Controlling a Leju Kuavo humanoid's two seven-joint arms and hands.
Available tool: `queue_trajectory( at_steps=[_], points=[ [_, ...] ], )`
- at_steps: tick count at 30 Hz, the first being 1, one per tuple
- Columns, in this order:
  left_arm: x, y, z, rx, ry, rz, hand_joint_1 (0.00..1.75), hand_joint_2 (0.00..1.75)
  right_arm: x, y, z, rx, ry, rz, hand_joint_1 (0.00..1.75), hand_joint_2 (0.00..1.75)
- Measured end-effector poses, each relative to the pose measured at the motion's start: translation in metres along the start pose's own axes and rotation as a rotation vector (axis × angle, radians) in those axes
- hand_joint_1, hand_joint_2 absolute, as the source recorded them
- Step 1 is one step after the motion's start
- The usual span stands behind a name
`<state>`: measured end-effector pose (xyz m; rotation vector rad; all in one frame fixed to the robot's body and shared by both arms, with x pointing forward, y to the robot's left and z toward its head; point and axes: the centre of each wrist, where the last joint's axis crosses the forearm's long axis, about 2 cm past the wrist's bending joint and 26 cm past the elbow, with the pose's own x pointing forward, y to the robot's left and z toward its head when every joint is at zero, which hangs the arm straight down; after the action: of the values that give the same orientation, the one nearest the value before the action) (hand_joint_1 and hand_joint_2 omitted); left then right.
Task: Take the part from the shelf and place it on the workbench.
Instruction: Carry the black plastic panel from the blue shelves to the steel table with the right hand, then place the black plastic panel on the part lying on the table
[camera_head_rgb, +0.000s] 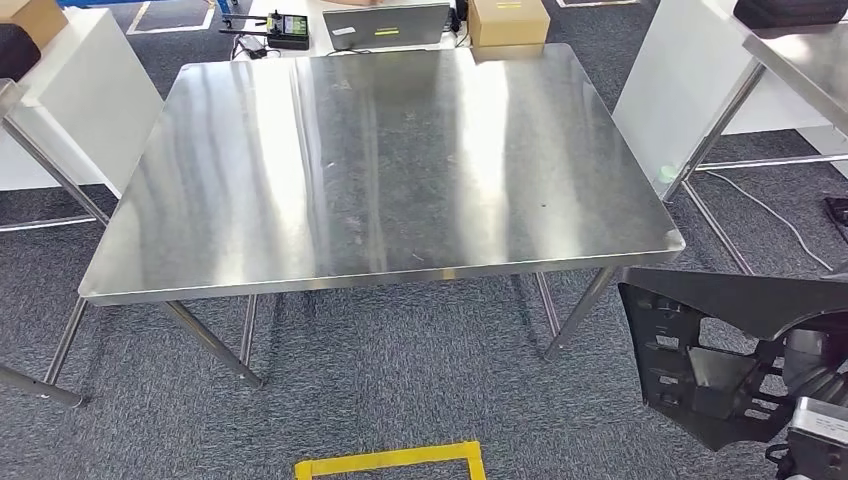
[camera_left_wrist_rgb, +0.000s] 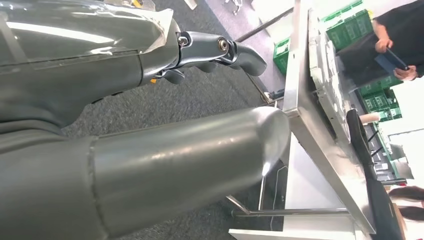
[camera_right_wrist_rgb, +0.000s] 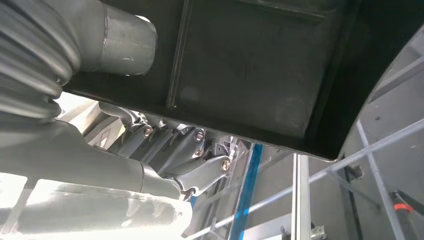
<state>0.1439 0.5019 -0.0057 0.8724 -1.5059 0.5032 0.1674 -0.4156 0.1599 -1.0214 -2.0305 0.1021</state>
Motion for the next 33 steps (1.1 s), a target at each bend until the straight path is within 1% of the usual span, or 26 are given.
queue_trajectory(
  at_steps=[4,8,9,12,14,15,16,17,18,19,21,22,23,25,27,29,33],
  points=[
    [0.001,-0.003,0.000,0.001,-0.008,-0.021,0.00,0.00,0.000,0.001,0.001,-0.004,0.001,0.003,1.75,1.75],
    [-0.004,-0.010,0.009,0.039,0.031,-0.004,0.00,0.00,0.000,0.000,0.001,-0.019,0.003,0.005,1.75,1.75],
    [-0.006,-0.012,0.012,0.027,0.042,-0.006,0.00,0.00,0.000,-0.001,0.000,-0.022,0.004,0.006,1.75,1.75],
    [-0.010,-0.018,0.016,-0.089,0.050,-0.063,0.00,0.00,-0.001,-0.003,-0.008,-0.016,0.011,0.021,1.75,1.75],
    [-0.015,-0.017,0.023,-0.129,0.077,-0.103,0.00,0.00,-0.002,-0.006,-0.024,-0.003,0.022,0.065,1.75,1.75],
    [-0.018,-0.015,0.027,-0.125,0.095,-0.107,0.00,0.00,-0.004,-0.008,-0.039,0.005,0.032,0.096,1.75,1.75],
    [-0.021,-0.015,0.031,-0.117,0.114,-0.105,0.00,0.00,-0.007,-0.012,-0.058,0.010,0.046,0.125,1.75,1.75],
    [-0.023,-0.015,0.034,-0.109,0.130,-0.101,0.00,0.00,-0.012,-0.019,-0.084,0.017,0.062,0.157,1.75,1.75],
    [-0.025,-0.016,0.038,-0.101,0.145,-0.095,0.00,0.00,-0.018,-0.029,-0.117,0.019,0.072,0.194,1.75,1.75],
    [-0.027,-0.019,0.041,-0.094,0.161,-0.088,0.00,0.00,-0.022,-0.041,-0.157,0.016,0.078,0.236,1.75,1.75],
    [-0.031,-0.024,0.048,-0.089,0.190,-0.075,0.00,0.00,-0.020,-0.075,-0.240,-0.021,0.078,0.325,1.75,1.75],
    [-0.032,-0.026,0.051,-0.090,0.201,-0.071,0.00,0.00,-0.015,-0.092,-0.273,-0.044,0.075,0.360,1.75,1.75],
    [-0.033,-0.028,0.053,-0.093,0.210,-0.069,0.00,0.00,-0.010,-0.109,-0.298,-0.067,0.071,0.386,1.75,1.75],
    [-0.034,-0.030,0.056,-0.094,0.224,-0.068,0.00,0.00,-0.004,-0.135,-0.326,-0.095,0.078,0.420,1.75,1.75],
    [-0.035,-0.031,0.058,-0.094,0.233,-0.067,0.00,0.00,-0.003,-0.152,-0.339,-0.112,0.096,0.437,1.75,1.75],
    [-0.036,-0.031,0.060,-0.098,0.241,-0.067,0.00,0.00,-0.004,-0.159,-0.344,-0.117,0.109,0.452,1.75,1.75],
    [-0.038,-0.030,0.062,-0.102,0.247,-0.068,0.00,0.00,-0.005,-0.163,-0.348,-0.111,0.119,0.470,1.75,1.75]
  ],
)
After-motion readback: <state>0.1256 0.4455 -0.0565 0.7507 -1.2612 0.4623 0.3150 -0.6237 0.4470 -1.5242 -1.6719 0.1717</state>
